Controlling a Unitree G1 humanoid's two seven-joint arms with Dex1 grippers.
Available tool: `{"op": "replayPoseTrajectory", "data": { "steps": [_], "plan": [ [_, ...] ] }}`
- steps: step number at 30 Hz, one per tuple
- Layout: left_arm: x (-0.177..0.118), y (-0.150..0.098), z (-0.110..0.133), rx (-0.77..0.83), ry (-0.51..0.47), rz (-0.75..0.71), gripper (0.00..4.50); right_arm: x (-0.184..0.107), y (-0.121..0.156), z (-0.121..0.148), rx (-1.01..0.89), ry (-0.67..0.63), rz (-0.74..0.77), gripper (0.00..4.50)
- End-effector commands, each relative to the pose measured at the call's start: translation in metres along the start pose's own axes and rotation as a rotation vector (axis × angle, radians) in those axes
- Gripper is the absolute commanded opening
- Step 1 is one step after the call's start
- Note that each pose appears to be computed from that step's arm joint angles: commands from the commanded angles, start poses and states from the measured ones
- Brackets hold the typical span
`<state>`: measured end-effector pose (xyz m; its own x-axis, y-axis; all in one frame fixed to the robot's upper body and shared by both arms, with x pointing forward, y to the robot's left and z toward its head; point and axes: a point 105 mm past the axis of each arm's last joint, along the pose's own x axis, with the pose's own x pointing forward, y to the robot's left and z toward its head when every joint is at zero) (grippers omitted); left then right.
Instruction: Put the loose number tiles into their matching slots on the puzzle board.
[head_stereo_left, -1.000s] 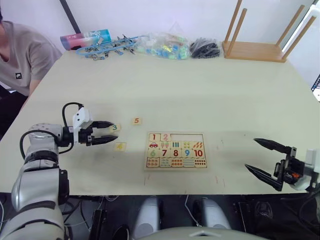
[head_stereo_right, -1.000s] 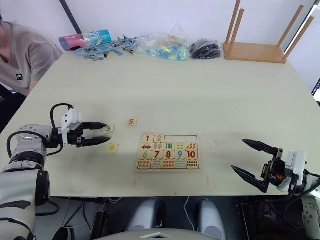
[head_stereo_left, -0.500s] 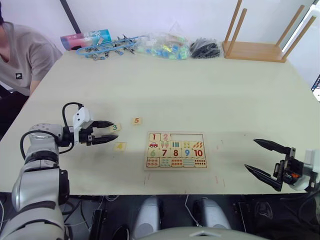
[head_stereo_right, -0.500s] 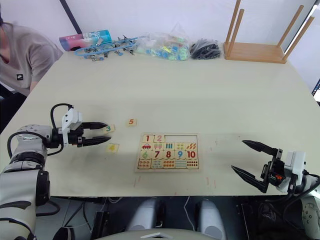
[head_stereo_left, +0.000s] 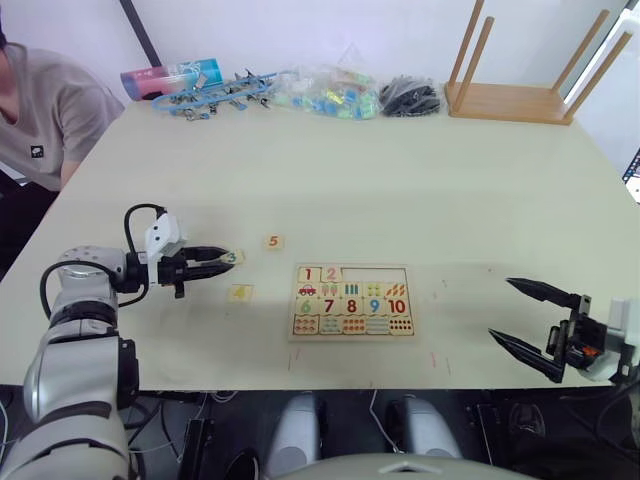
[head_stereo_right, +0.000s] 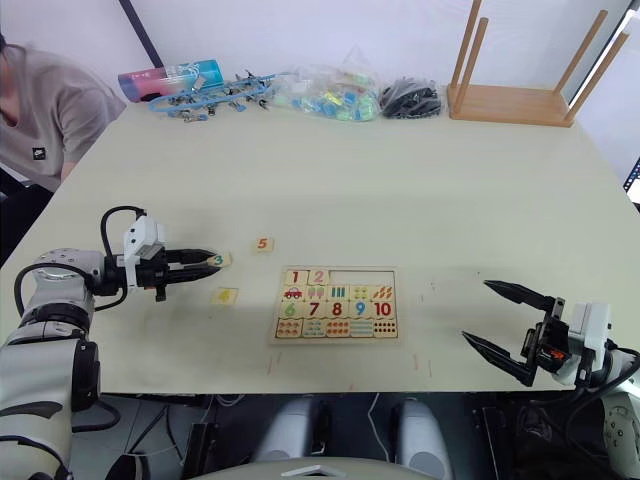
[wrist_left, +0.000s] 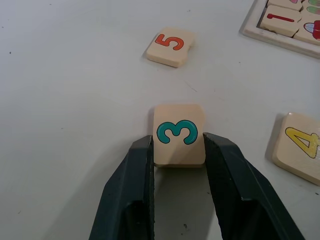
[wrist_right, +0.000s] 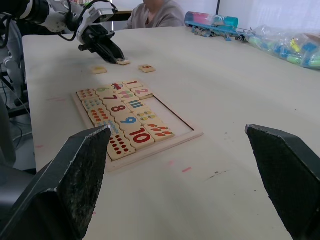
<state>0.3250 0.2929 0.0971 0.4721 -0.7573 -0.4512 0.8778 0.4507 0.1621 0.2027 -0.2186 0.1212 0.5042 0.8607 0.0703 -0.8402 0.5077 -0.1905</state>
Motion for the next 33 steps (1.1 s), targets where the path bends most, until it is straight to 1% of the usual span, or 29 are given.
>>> {"op": "replayPoseTrajectory", "data": {
  "steps": [1, 5, 13, 16, 18, 21, 23, 27, 33],
  "plan": [
    [-0.001, -0.003, 0.001, 0.027, 0.031, -0.050, 0.96, 0.001, 0.001, 0.009, -0.028, -0.025, 0.023, 4.50],
    [-0.003, 0.000, 0.011, 0.036, 0.005, -0.053, 0.96, 0.001, 0.002, 0.010, -0.029, -0.029, 0.040, 4.50],
    [-0.001, 0.007, 0.038, 0.153, -0.017, -0.074, 0.96, 0.004, 0.008, 0.014, -0.040, -0.050, 0.115, 4.50],
    [0.006, 0.005, 0.048, 0.202, -0.014, -0.115, 0.96, 0.006, 0.010, 0.016, -0.036, -0.061, 0.148, 4.50],
    [0.012, 0.004, 0.052, 0.226, 0.013, -0.146, 0.96, 0.007, 0.012, 0.016, -0.028, -0.066, 0.166, 4.50],
    [0.023, -0.001, 0.065, 0.237, -0.004, -0.195, 0.96, 0.008, 0.012, 0.016, -0.027, -0.066, 0.172, 4.50],
    [0.031, -0.003, 0.070, 0.247, 0.030, -0.223, 0.96, 0.009, 0.011, 0.016, -0.031, -0.066, 0.169, 4.50],
    [0.050, -0.020, 0.097, 0.262, -0.023, -0.318, 0.96, 0.011, 0.013, 0.017, -0.034, -0.077, 0.151, 4.50],
    [0.066, -0.041, 0.115, 0.272, -0.042, -0.364, 0.96, 0.015, 0.017, 0.019, -0.038, -0.085, 0.131, 4.50]
  ]
}}
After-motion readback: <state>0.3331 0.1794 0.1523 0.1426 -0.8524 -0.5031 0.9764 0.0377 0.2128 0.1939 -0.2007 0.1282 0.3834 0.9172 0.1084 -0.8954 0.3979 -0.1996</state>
